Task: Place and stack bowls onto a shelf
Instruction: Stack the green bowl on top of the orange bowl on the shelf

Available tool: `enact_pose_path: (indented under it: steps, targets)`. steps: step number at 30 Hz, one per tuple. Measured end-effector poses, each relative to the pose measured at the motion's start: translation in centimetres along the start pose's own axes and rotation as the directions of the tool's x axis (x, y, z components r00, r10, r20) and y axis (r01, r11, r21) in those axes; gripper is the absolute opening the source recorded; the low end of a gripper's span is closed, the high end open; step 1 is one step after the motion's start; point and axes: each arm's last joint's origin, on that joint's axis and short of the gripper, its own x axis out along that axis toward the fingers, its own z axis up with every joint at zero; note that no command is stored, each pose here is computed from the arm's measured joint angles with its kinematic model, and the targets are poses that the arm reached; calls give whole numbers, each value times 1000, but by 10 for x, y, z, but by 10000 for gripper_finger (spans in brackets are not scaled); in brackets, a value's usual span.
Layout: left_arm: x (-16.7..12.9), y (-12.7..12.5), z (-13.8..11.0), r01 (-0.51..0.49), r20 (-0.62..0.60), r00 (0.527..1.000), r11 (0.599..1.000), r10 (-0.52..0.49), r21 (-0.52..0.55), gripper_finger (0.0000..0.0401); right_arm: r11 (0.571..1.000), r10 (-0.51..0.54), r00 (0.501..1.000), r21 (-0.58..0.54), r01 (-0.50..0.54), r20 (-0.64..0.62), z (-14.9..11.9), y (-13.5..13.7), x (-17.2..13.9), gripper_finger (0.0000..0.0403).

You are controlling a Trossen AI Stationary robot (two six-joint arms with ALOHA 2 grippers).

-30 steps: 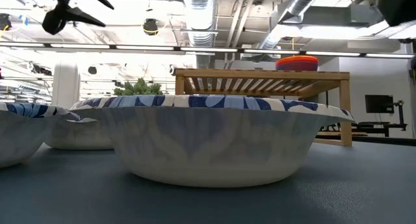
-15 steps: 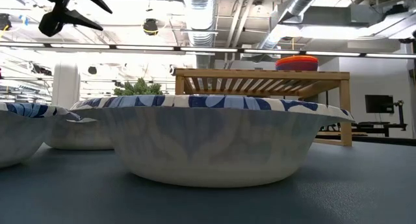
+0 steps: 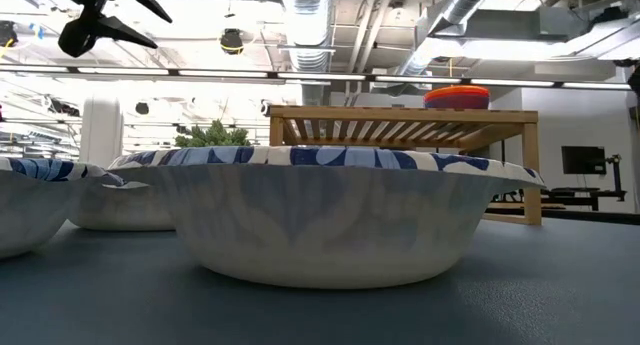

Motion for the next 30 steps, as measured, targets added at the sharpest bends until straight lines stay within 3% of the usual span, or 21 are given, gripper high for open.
enact_pose_path:
  steps: [9, 15, 19, 22, 30]
  targets:
    - [0, 0, 0, -4, -2, 1000, 1000, 4, 3, 197, 1000, 24, 998, 4, -24, 58, 18, -30, -61, 22]
    - [0, 0, 0, -4, -2, 1000, 1000, 4, 3, 197, 982, 81, 976, 149, -112, 201, 37, -68, -117, 22]
    - [0, 0, 0, -3, -2, 1000, 1000, 3, 3, 197, 960, 73, 916, 221, -172, 394, 47, -91, -163, 22]
    - [0, 0, 0, -3, -1, 1000, 1000, 3, 3, 197, 931, 3, 863, 313, -187, 506, 51, -109, -198, 22]
    - [0, 0, 0, -6, 2, 1000, 1000, 6, 10, 197, 825, -214, 747, 526, -207, 629, 56, -151, -278, 23]
